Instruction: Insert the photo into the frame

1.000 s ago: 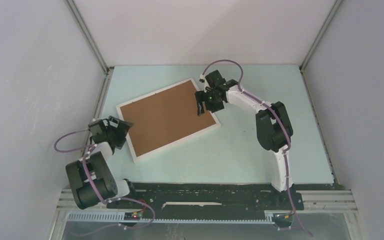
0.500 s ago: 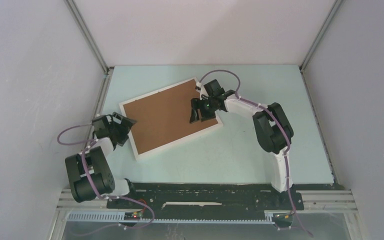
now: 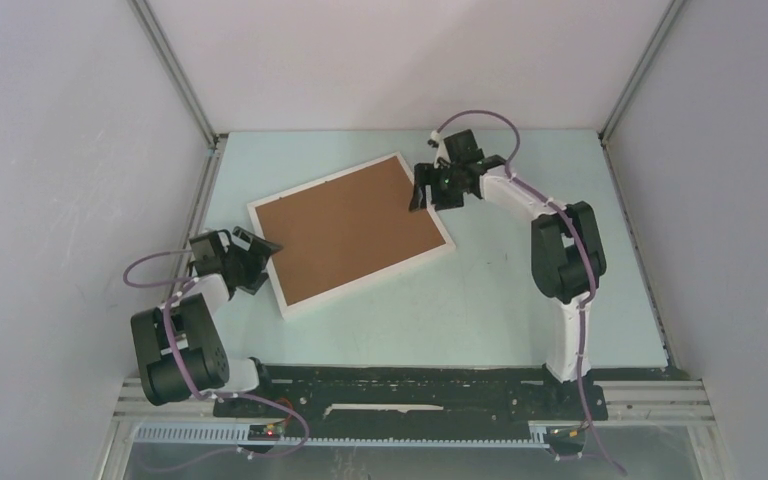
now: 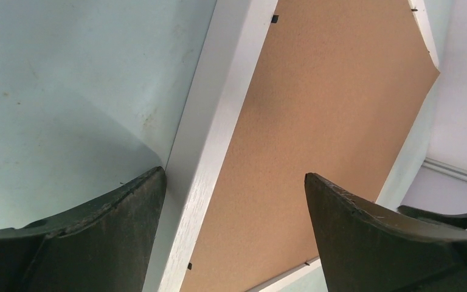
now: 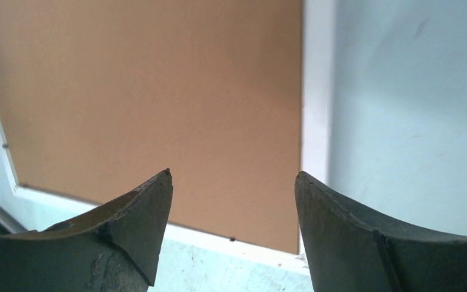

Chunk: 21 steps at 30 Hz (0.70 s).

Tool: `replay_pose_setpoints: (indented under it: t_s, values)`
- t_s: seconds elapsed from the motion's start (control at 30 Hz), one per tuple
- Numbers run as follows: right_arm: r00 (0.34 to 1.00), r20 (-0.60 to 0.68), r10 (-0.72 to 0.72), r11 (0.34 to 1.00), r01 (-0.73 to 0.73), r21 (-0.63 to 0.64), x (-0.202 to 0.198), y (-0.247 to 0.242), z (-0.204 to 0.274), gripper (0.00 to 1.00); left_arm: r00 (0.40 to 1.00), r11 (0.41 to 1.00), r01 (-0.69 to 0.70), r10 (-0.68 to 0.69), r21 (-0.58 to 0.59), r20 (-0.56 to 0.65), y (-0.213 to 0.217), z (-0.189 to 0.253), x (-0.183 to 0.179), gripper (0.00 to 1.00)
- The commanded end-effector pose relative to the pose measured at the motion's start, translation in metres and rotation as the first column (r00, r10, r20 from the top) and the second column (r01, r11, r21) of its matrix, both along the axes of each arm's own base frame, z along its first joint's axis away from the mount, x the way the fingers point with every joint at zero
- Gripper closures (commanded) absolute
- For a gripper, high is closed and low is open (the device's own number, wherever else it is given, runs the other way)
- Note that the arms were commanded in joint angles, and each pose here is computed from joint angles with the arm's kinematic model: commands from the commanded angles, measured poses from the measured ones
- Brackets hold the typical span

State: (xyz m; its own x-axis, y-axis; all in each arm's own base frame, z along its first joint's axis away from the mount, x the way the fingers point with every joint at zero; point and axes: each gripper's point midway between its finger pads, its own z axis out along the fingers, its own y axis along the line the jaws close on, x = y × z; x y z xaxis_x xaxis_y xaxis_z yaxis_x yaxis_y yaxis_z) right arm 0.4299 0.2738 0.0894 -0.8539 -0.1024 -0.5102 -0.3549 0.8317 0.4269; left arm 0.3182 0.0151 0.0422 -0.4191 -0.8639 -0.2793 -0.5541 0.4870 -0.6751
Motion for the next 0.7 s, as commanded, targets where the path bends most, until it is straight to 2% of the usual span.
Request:
replay_pose_setpoints:
  t_s: [0.0, 0.17, 0.27, 0.47, 0.67]
  values:
    - [0.988, 0.151, -0.007, 0.999, 0.001, 0.04, 0.043, 0.013, 0.041, 0.19, 0.998, 1.0, 0.028, -0.028, -0.011, -0.052, -0.006, -0.008, -0.015, 0.06]
    - [0.985, 0.174, -0.009, 1.0, 0.004, 0.029, 0.091, 0.028, 0.03, 0.19, 0.998, 0.999, 0.04, -0.04, -0.001, -0.051, -0.007, -0.006, -0.018, 0.06]
    - [0.988, 0.154, -0.012, 0.999, 0.004, 0.054, 0.105, 0.032, 0.019, 0.19, 0.997, 0.999, 0.052, -0.052, 0.004, -0.062, -0.008, -0.008, -0.021, 0.06]
    - [0.992, 0.125, -0.009, 0.996, -0.002, 0.091, 0.11, 0.035, 0.003, 0.21, 0.996, 0.998, 0.057, -0.057, 0.002, -0.062, -0.009, -0.008, -0.023, 0.06]
    - [0.998, 0.066, -0.026, 0.997, 0.021, 0.076, 0.106, 0.027, -0.021, 0.22, 0.997, 0.998, 0.059, -0.059, 0.007, -0.058, -0.01, -0.007, -0.024, 0.06]
